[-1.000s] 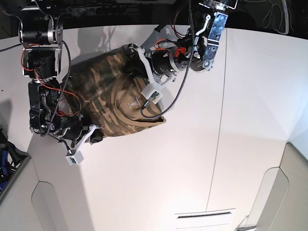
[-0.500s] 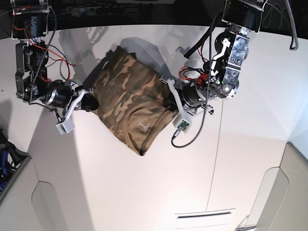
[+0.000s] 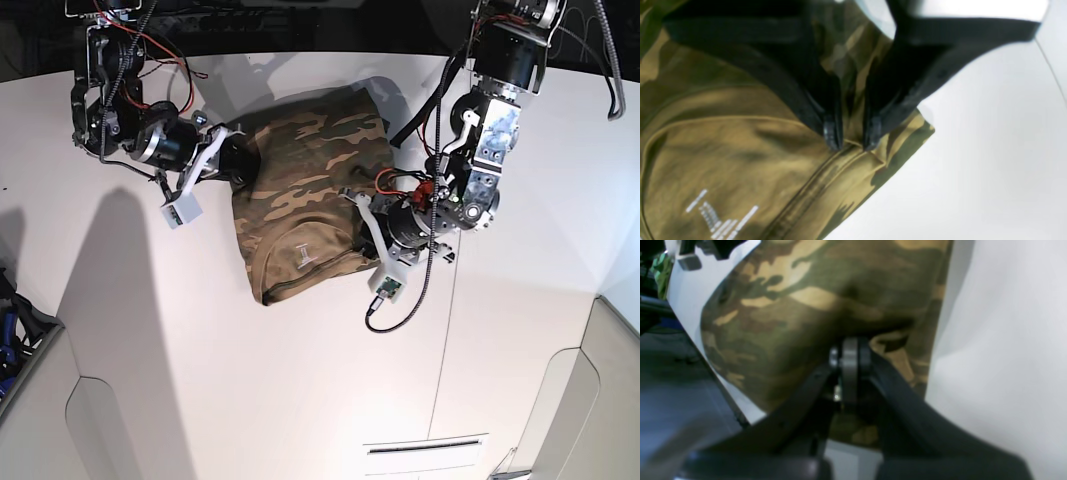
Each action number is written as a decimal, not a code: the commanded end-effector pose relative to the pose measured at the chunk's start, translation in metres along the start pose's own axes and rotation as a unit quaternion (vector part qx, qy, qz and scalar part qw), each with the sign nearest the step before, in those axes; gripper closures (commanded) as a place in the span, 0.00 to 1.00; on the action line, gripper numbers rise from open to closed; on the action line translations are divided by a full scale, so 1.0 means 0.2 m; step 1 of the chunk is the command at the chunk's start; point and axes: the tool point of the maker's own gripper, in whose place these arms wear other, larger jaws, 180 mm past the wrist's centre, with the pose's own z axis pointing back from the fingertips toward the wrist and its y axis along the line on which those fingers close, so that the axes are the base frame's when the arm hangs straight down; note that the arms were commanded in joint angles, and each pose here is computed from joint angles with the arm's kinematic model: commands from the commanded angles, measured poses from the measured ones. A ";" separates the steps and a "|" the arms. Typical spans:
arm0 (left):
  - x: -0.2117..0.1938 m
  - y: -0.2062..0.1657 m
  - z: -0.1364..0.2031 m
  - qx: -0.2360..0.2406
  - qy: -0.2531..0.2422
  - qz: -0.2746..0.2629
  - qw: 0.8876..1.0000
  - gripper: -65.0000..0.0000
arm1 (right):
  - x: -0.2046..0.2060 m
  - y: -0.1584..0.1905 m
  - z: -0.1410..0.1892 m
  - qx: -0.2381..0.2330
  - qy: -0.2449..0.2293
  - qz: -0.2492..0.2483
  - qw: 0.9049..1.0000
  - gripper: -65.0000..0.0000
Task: Fold the T-shirt properly
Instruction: 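Grip the stack sides with both grippers and square the folded shirt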
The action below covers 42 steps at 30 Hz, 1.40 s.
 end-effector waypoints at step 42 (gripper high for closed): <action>-0.22 0.04 0.39 -0.035 -0.026 0.129 0.991 0.82 | 0.14 -0.24 0.22 -0.060 -0.071 -0.039 0.995 1.00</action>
